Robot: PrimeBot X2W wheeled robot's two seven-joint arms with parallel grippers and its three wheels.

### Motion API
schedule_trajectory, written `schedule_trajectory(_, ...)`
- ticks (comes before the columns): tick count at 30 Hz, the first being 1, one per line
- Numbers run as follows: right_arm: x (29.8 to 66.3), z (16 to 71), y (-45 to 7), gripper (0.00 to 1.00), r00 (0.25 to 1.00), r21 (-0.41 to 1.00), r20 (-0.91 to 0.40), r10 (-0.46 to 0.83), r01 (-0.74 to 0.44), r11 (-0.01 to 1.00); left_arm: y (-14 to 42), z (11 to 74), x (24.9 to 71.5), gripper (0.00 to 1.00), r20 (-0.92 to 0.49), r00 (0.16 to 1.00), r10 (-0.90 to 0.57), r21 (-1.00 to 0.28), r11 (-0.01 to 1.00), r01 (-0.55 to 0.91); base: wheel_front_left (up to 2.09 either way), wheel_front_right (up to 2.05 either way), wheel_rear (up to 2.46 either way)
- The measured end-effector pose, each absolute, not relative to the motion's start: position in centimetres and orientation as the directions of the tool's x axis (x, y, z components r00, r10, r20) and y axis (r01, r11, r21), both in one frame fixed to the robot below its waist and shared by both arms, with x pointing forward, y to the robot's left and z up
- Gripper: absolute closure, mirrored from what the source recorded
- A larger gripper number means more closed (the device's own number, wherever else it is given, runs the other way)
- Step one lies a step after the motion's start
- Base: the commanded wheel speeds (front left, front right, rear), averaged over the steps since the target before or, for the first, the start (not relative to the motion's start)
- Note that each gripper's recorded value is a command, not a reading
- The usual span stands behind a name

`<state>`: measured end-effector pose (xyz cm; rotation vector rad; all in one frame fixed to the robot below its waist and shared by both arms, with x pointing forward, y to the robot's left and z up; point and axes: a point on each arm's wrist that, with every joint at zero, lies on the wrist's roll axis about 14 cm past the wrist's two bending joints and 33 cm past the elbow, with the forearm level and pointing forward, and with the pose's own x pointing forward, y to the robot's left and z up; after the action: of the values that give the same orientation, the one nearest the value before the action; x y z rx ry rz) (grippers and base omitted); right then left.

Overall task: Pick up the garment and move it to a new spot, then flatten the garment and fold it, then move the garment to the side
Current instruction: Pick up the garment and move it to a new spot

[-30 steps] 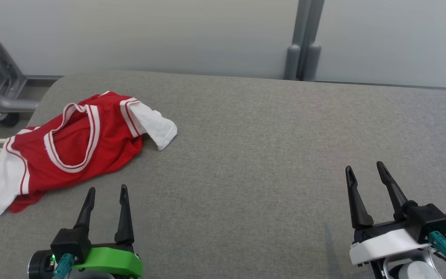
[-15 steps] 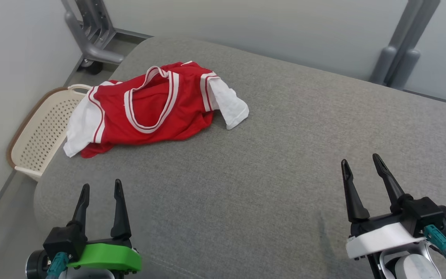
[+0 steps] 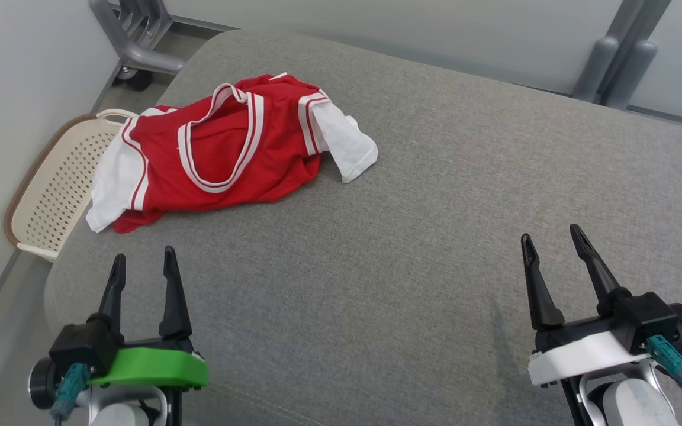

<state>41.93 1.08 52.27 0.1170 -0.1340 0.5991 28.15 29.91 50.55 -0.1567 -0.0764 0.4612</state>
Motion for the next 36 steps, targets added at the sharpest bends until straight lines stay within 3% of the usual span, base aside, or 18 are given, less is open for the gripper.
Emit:
schedule_trajectory(5,42.5,52.0,0.4,0.0,0.83,0.071,0.159,0.534,-0.549,0.833,30.3,52.1,31.6,0.0,0.086,0.922,0.378,-0.118,0.923,-0.367,0.0,0.0,0.0)
schedule_trajectory(10,43.3,51.6,-0.4,0.0,0.844,0.072,0.155,0.514,-0.528,0.846,31.1,53.8,36.3,0.0,0.096,0.959,0.268,0.015,0.963,-0.27,0.0,0.0,0.0)
schedule_trajectory(17,44.2,50.4,-1.8,0.0,0.867,0.07,0.131,0.481,-0.492,0.868,32.2,54.4,42.6,0.0,0.004,0.983,0.182,0.128,0.975,-0.181,0.0,0.0,0.0)
schedule_trajectory(27,45.5,48.3,-4.1,0.0,0.9,0.07,0.089,0.427,-0.433,0.899,30.6,48.3,47.8,0.0,-0.234,0.966,0.109,0.129,0.988,-0.08,0.0,0.0,0.0)
schedule_trajectory(36,46.3,46.2,-5.6,0.0,0.918,0.07,0.046,0.393,-0.396,0.916,29.2,43.8,50.5,0.0,-0.356,0.932,0.062,0.099,0.995,-0.029,0.0,0.0,0.0)
